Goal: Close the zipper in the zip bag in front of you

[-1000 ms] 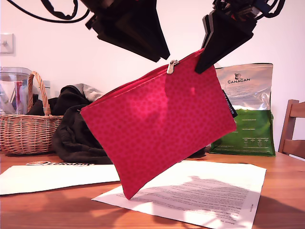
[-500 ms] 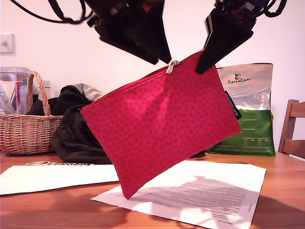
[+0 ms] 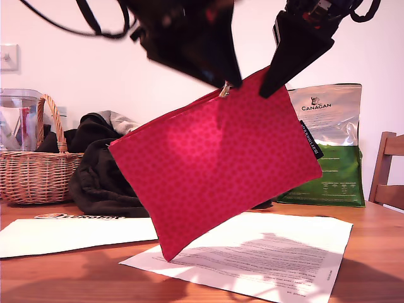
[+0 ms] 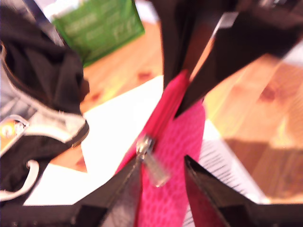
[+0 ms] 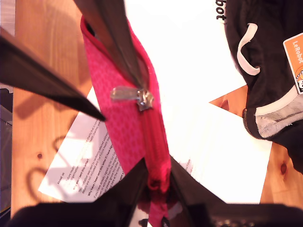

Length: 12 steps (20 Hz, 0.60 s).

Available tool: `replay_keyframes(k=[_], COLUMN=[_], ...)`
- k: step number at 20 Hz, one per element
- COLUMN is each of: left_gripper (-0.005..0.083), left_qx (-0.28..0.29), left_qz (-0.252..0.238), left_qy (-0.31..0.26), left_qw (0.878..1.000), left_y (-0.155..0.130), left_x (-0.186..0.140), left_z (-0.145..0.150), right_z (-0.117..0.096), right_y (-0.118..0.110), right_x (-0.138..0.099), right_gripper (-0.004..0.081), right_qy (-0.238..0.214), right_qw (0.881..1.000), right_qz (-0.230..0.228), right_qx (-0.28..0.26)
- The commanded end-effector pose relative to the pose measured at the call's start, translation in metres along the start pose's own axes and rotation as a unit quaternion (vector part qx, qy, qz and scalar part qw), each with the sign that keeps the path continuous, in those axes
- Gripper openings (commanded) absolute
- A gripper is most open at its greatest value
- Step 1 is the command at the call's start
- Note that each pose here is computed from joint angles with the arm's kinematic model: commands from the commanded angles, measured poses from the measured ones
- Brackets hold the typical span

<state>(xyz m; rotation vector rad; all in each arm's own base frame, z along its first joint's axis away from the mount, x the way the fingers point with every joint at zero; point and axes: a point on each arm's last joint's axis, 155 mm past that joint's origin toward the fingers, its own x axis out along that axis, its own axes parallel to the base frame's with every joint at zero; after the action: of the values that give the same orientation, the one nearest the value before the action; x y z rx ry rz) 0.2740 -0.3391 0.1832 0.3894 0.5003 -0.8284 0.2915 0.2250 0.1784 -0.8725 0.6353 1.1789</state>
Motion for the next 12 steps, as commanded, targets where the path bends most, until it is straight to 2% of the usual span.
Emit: replay_keyframes(k=[1, 12], left_gripper=[0.0255, 0.0214], left_qx=[0.003, -0.002], left_qz=[0.008, 0.027], left_qy=[-0.004, -0.009], left_qw=[1.0, 1.0], left_y=[0.002, 0.015], left_x=[0.004, 0.005], left_z=[0.001, 0.003], right_z=[-0.002, -0.001], right_y=[0.002, 0.001], right_x=[0.004, 0.004], right_gripper=[-0.0013, -0.0013], right_qy=[0.0, -0.002], right_qw=[1.0, 1.0], right_qz=[0.003, 0.002], right_qx=[0.002, 0.003])
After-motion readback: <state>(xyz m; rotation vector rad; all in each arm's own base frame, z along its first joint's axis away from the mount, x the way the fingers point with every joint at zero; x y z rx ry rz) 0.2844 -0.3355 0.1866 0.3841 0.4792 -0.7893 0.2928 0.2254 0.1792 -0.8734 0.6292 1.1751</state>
